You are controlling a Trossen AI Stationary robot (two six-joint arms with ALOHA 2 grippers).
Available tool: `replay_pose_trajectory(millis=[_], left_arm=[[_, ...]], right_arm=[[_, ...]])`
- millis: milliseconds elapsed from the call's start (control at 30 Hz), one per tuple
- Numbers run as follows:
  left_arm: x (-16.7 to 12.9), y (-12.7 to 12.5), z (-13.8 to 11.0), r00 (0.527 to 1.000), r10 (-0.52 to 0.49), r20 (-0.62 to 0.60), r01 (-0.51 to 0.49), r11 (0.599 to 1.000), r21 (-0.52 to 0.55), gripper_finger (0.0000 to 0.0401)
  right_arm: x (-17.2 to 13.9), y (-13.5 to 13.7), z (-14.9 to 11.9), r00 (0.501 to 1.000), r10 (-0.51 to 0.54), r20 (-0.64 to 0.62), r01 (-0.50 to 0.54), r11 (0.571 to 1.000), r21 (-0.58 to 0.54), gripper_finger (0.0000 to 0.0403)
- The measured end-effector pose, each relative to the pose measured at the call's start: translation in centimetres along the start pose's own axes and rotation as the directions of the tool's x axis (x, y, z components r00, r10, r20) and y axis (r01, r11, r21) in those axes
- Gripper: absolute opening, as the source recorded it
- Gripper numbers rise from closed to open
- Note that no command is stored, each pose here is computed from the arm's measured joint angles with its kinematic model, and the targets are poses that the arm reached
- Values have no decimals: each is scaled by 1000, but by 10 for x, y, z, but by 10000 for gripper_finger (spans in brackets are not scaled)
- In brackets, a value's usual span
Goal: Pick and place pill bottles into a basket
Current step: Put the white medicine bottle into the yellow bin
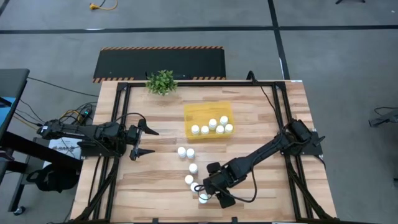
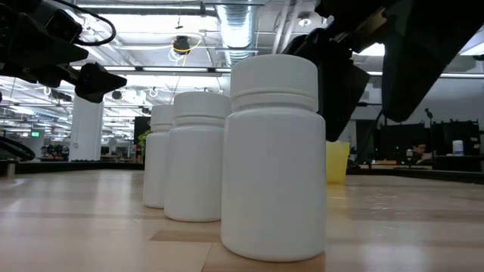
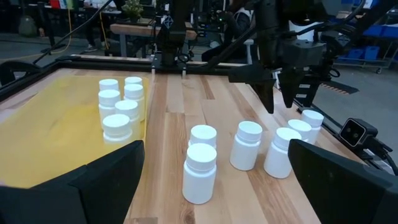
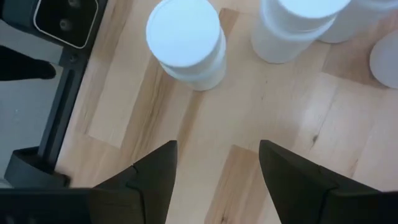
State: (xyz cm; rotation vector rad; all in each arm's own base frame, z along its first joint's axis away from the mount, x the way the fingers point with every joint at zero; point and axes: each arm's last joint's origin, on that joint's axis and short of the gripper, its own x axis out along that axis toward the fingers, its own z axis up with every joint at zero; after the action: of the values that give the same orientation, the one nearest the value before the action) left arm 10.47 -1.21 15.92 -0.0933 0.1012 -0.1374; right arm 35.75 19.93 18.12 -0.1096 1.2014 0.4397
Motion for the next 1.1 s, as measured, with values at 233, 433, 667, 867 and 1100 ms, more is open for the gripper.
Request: replay_pose_trajectory(millis=[233, 433, 667, 867, 1100], left_arm=[[0, 0, 0, 1000, 0, 0, 0, 1000, 3, 386], [0, 0, 0, 1000, 0, 0, 0, 1000, 9, 386], [0, 0, 0, 1000, 0, 0, 0, 1000, 9, 386], [0, 0, 0, 1000, 0, 0, 0, 1000, 3, 386], [0, 0, 0, 1000, 0, 0, 0, 1000, 1, 386]], right_arm=[[0, 1, 3, 999, -23, 33, 23, 1000, -1, 218], [0, 3, 8, 996, -14, 86, 15, 1000, -4, 218], [0, 11, 11, 991, 4, 135, 4, 998, -60, 218], [0, 17, 14, 985, -8, 172, 30, 992, -123, 218], [0, 17, 15, 983, -15, 180, 44, 987, -157, 218]])
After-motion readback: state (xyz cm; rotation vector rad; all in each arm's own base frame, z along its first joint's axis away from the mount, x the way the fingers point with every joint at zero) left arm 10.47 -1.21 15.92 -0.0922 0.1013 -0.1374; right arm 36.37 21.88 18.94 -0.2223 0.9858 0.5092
